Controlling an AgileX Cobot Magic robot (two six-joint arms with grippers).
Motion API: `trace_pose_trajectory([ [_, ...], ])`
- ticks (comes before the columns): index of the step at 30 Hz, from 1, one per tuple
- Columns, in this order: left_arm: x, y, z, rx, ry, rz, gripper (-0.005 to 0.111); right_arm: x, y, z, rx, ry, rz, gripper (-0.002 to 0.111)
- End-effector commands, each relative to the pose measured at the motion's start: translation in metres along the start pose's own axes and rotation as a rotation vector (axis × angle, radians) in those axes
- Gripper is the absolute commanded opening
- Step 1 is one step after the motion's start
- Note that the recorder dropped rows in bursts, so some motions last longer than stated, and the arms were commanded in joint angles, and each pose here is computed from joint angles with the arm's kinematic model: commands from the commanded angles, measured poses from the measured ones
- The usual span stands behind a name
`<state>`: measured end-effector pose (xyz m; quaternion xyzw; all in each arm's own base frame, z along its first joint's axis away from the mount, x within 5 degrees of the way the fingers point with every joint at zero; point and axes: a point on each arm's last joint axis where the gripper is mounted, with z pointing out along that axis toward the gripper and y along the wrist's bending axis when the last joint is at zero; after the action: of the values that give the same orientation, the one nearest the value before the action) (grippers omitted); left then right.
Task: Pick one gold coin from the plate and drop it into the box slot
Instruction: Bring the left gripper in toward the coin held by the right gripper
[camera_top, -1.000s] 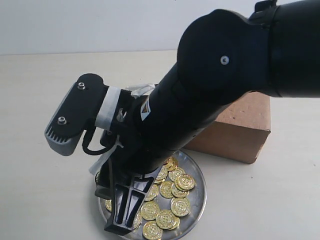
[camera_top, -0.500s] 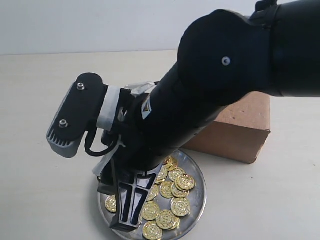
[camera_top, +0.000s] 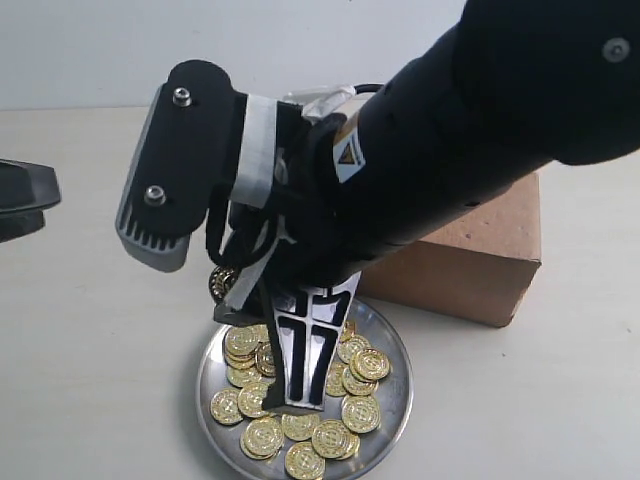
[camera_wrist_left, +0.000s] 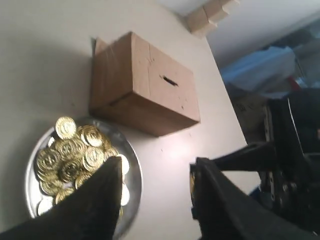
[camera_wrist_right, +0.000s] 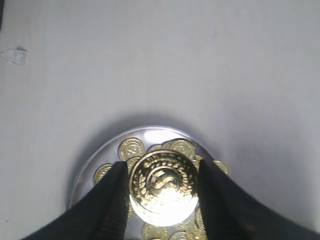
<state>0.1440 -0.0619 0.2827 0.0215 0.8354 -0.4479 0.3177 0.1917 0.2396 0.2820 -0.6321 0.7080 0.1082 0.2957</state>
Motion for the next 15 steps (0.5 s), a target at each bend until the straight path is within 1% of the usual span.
trace_pose_trajectory([
  [1, -0.012, 0.005, 0.016, 0.133, 0.166, -0.026, 0.045, 0.000, -0.010, -0.001, 0.090, -0.001, 0.005, 0.024],
  [3, -0.017, 0.005, 0.021, 0.177, 0.197, -0.021, 0.045, 0.001, -0.012, 0.001, 0.105, 0.004, 0.004, 0.024],
  [6, -0.023, 0.006, 0.032, 0.201, 0.238, -0.007, 0.045, 0.001, -0.013, 0.004, 0.112, 0.010, -0.008, 0.024],
  [10, -0.020, -0.001, 0.054, 0.249, 0.349, 0.011, 0.045, -0.001, -0.015, 0.005, 0.127, -0.012, -0.007, 0.024],
  [13, -0.018, -0.005, 0.069, 0.238, 0.411, 0.052, 0.045, -0.002, -0.016, 0.005, 0.141, -0.033, 0.017, 0.024],
  [15, -0.018, -0.005, 0.078, 0.210, 0.437, 0.073, 0.045, -0.002, -0.016, 0.005, 0.140, -0.033, 0.024, 0.024],
])
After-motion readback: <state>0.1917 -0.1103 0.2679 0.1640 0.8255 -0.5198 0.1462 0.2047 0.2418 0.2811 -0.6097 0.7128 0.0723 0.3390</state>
